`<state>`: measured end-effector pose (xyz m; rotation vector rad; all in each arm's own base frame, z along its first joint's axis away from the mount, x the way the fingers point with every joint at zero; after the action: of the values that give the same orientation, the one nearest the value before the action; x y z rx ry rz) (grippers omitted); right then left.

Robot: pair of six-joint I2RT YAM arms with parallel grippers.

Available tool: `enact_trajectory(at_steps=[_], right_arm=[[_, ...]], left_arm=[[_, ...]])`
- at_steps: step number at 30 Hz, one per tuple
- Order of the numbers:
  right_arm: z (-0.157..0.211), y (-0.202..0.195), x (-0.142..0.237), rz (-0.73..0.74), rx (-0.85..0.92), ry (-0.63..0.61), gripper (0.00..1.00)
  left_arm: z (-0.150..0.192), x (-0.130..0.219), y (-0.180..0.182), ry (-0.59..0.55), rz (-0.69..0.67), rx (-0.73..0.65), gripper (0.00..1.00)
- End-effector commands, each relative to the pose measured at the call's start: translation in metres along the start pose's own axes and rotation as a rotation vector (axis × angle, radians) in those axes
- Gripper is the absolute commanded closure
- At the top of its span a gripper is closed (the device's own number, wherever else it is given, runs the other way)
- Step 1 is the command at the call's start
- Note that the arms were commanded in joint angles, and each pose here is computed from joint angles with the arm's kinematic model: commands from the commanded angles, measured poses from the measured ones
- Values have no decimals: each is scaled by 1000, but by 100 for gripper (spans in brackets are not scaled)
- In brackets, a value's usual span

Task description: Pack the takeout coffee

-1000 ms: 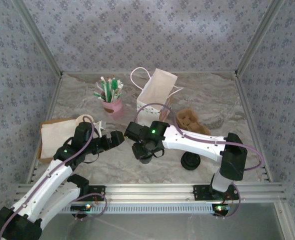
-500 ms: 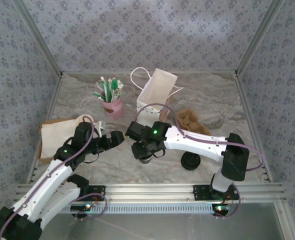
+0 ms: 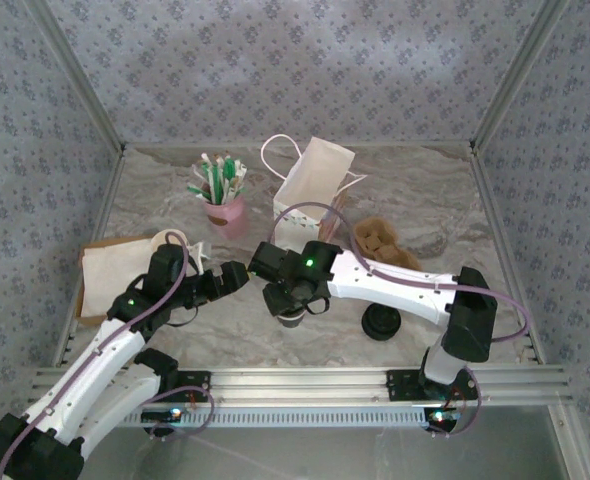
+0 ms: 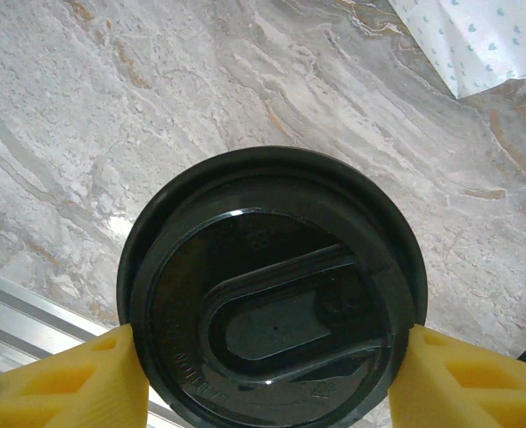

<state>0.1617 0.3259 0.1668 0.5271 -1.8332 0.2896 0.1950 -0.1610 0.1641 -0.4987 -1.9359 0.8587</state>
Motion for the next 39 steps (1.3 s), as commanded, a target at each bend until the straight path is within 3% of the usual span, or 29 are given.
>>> enact_trajectory(at_steps=[1, 17, 39], right_arm=[[4, -8, 0, 60, 0, 19, 36], [20, -5, -22, 19, -17, 93, 36], [17, -1, -23, -15, -25, 81, 36]], left_arm=[[-3, 1, -5, -9, 27, -3, 0], [-4, 0, -8, -8, 30, -2, 1], [-3, -1, -5, -4, 28, 1, 1]])
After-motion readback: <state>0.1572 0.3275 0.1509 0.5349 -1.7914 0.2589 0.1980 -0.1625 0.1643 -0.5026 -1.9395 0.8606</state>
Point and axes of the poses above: each hand's point on the last joint's axis, 136 mm out from that joint toward the fingers, its own x axis back along the fingers, its own y axis along the line the jaws close on, z = x × y, the point moved 1 cm from there along x, back along the fingers, and after that the axes turned 3 degrees about x, right-handed, at the moved point
